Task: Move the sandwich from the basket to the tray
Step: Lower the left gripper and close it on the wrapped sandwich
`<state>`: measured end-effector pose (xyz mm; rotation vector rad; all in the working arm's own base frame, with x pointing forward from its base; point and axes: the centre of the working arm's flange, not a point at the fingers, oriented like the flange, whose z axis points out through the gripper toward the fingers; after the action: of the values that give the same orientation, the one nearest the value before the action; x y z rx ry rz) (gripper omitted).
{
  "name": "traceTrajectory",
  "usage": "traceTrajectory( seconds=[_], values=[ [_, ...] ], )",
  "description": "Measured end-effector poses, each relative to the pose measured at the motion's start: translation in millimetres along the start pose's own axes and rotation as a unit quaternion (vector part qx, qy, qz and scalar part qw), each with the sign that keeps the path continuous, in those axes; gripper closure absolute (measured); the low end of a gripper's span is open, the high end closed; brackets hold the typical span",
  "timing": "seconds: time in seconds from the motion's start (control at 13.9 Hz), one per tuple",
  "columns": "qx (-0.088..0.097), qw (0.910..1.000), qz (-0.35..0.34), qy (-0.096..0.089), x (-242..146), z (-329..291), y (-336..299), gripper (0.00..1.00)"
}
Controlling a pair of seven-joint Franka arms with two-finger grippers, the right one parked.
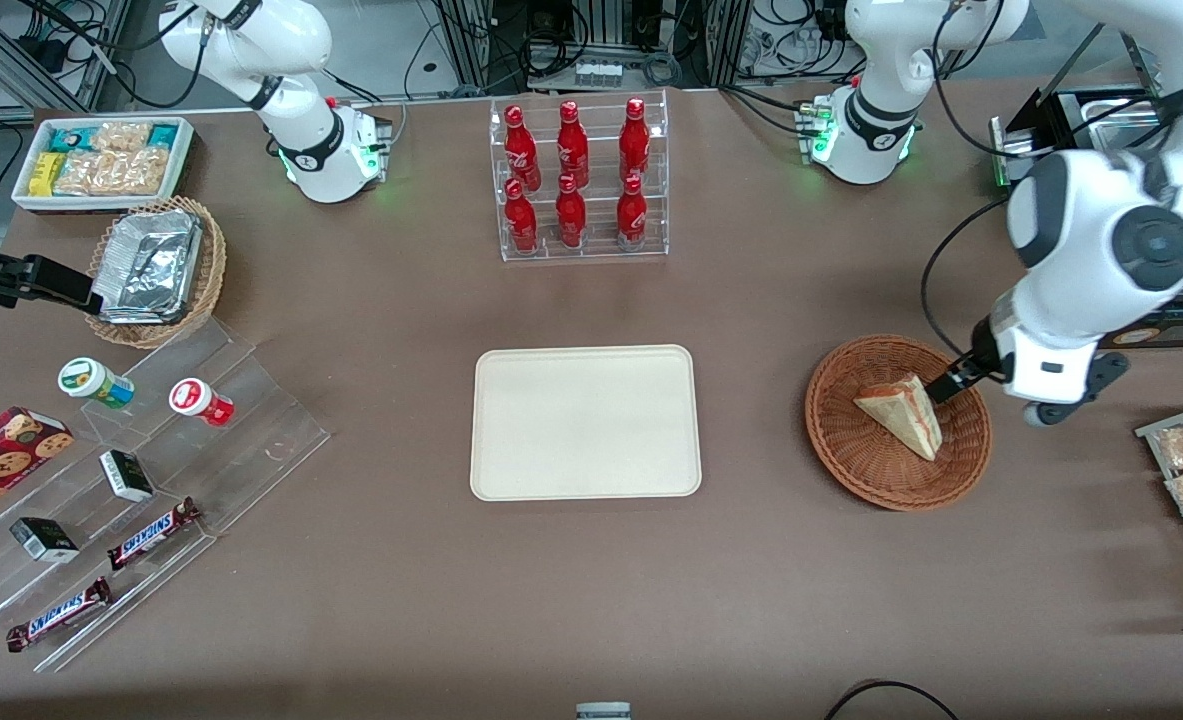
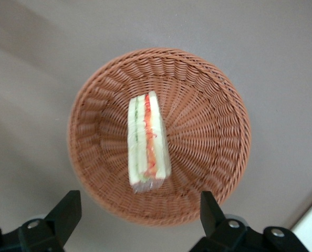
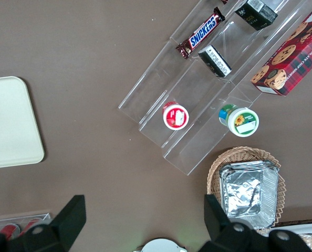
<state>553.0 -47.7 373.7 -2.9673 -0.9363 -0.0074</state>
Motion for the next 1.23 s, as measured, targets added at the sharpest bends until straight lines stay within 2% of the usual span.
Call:
traceTrajectory(
  seconds=[0.29, 0.43, 0.5, 1.23],
  values=[
    [-0.007, 0.9999, -0.014, 0.006, -19, 49, -16, 0.00],
    [-0.023, 0.9991, -0.029, 0.022, -20, 66, -28, 0.00],
    [-0.025, 0.9988, -0.035, 0.024, -21, 73, -33, 0.00],
    [-0.037, 0.9977, -0.046, 0.033, -25, 102, -26, 0.00]
  ],
)
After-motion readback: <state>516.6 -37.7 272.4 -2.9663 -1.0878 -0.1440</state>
